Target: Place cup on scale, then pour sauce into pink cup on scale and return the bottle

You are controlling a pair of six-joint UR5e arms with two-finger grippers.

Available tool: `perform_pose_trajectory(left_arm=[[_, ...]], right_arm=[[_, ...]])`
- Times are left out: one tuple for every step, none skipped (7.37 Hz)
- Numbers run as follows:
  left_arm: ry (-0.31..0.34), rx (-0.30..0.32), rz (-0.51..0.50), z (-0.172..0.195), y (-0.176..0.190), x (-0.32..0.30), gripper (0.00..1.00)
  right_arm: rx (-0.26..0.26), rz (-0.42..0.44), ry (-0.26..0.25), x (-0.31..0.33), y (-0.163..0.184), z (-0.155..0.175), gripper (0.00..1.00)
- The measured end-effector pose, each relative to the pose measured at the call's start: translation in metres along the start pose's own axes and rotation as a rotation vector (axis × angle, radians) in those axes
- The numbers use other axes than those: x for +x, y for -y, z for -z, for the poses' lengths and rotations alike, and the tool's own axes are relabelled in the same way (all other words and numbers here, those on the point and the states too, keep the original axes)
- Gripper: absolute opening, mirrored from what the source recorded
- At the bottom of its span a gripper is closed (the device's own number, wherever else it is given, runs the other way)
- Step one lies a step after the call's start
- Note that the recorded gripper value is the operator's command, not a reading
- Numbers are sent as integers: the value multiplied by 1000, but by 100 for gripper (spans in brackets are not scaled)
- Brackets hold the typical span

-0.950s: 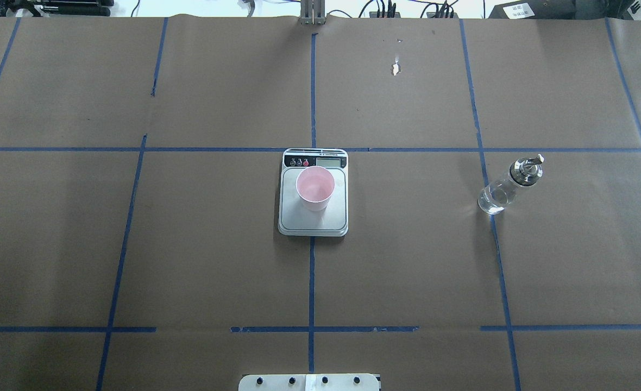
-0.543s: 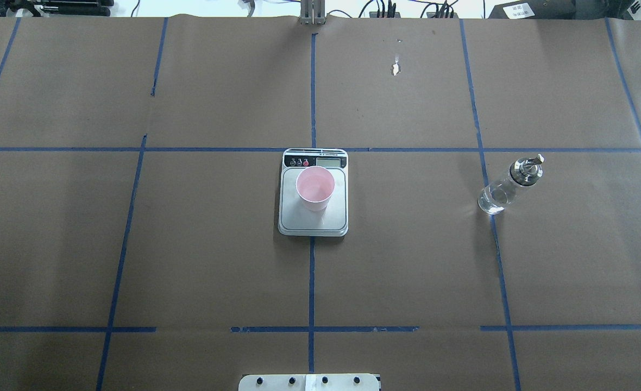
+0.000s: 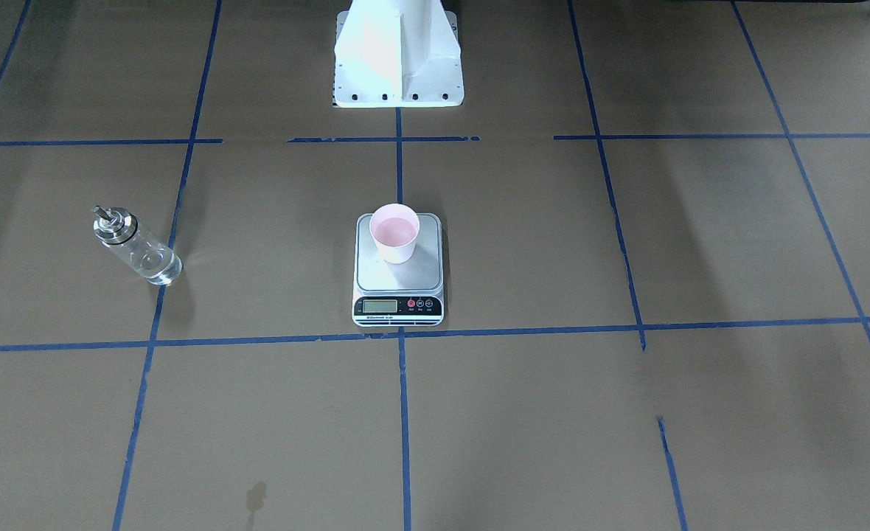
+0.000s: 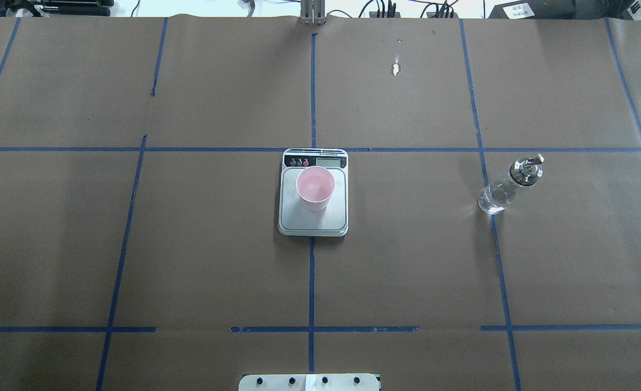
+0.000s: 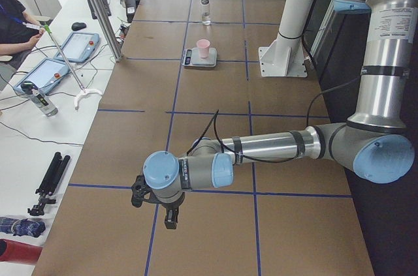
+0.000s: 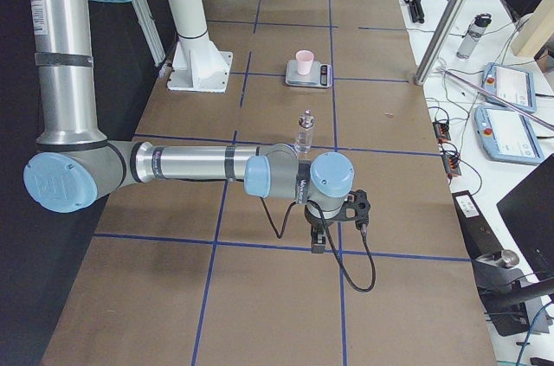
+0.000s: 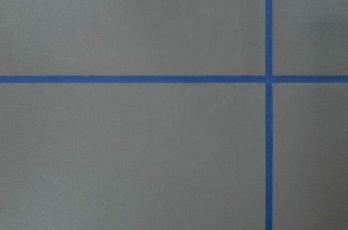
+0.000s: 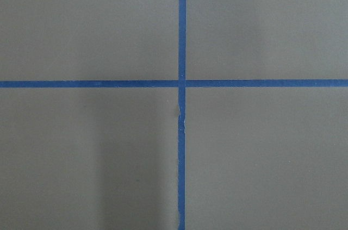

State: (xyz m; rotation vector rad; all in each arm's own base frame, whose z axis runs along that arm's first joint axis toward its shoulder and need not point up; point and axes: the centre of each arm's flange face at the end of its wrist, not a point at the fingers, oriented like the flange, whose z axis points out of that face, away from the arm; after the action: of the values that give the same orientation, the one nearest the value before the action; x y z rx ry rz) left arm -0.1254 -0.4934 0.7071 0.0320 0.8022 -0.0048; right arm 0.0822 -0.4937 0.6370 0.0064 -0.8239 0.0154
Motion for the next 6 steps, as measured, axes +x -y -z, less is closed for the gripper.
perform_pose_trajectory(left_arm=[[0,3,-3,1,1,1,100],[0,7,-8,3,2,3,100],[1,15,-17,5,4,6,100],[2,26,-29,8,6,8,100],[4,36,-40,9,7,10,100],[5,43,-47,10,8,11,100]], right_arm=[[-1,-1,0,0,0,0,100],[-3,-3,0,2,-1,-1,100],[-6,-7,0,4,-3,-3,100],[-9,-11,0,6,-5,-4,100],[-12,-15,0,8,-7,-6,100],[-16,-20,-1,10,-8,-8,100]])
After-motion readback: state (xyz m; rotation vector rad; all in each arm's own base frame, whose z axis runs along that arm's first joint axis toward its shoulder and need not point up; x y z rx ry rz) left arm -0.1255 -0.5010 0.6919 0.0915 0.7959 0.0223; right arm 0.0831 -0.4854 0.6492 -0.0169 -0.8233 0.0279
